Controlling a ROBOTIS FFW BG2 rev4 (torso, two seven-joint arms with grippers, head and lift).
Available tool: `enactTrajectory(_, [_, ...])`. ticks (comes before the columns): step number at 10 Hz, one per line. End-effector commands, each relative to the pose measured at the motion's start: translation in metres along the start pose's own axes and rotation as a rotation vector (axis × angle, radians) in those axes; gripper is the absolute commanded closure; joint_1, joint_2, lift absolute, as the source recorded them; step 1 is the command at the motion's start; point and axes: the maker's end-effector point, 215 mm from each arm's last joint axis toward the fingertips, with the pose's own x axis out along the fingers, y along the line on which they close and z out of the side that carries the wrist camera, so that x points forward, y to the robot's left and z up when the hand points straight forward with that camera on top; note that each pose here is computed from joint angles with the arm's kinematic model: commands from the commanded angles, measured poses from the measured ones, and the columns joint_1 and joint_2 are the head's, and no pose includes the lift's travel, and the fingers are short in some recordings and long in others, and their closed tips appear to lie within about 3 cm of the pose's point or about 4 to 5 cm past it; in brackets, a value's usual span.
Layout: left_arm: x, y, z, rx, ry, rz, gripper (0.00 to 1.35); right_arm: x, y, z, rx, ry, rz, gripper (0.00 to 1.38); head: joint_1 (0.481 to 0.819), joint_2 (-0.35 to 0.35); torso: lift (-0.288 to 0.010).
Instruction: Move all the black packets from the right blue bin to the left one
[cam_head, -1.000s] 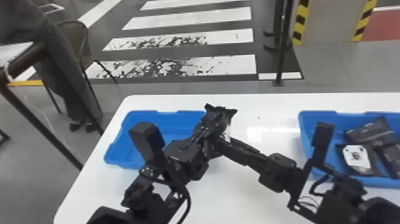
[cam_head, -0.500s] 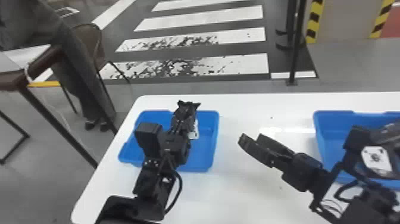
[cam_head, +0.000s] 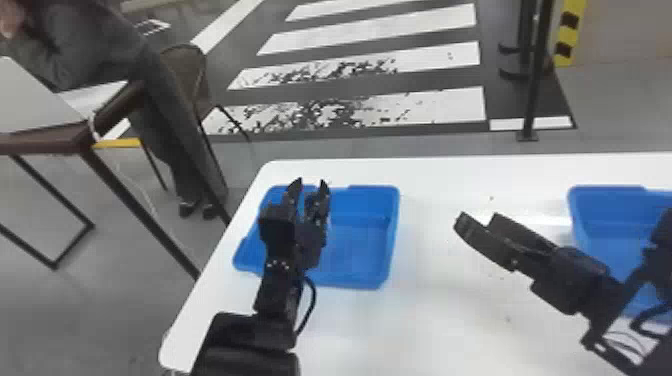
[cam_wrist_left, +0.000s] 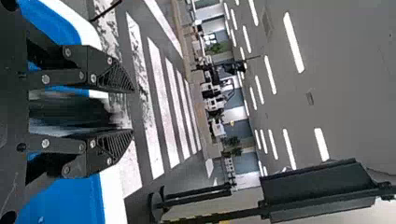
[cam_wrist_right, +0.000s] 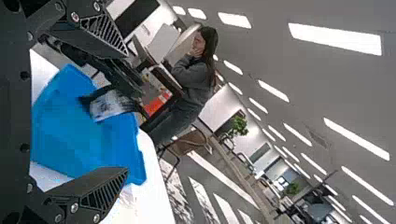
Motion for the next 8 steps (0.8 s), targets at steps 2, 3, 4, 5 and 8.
enactTrajectory(2, [-0.031, -0.032, 0.041, -0.187, -0.118, -0.089, 0.11, -0.046, -0.060, 0.070, -0.275, 0.009, -0.241, 0.18, 0.695, 0.286, -0.140])
enactTrajectory(3, [-0.052, -0.045, 0.064, -0.231, -0.137, -0.122, 0.11, -0.075, -0.082, 0.097, -0.379, 0.035, -0.383, 0.18, 0.695, 0.222, -0.140])
enactTrajectory(4, [-0.073, -0.060, 0.084, -0.282, -0.148, -0.162, 0.11, -0.113, -0.100, 0.119, -0.462, 0.061, -0.546, 0.18, 0.695, 0.155, -0.140])
enactTrajectory(5, [-0.091, -0.068, 0.098, -0.318, -0.150, -0.190, 0.11, -0.152, -0.119, 0.127, -0.481, 0.106, -0.685, 0.18, 0.695, 0.083, -0.140])
enactTrajectory(8, [-0.117, -0.078, 0.092, -0.331, -0.069, -0.239, 0.11, -0.237, -0.159, 0.098, -0.382, 0.300, -0.967, 0.18, 0.695, -0.086, -0.140])
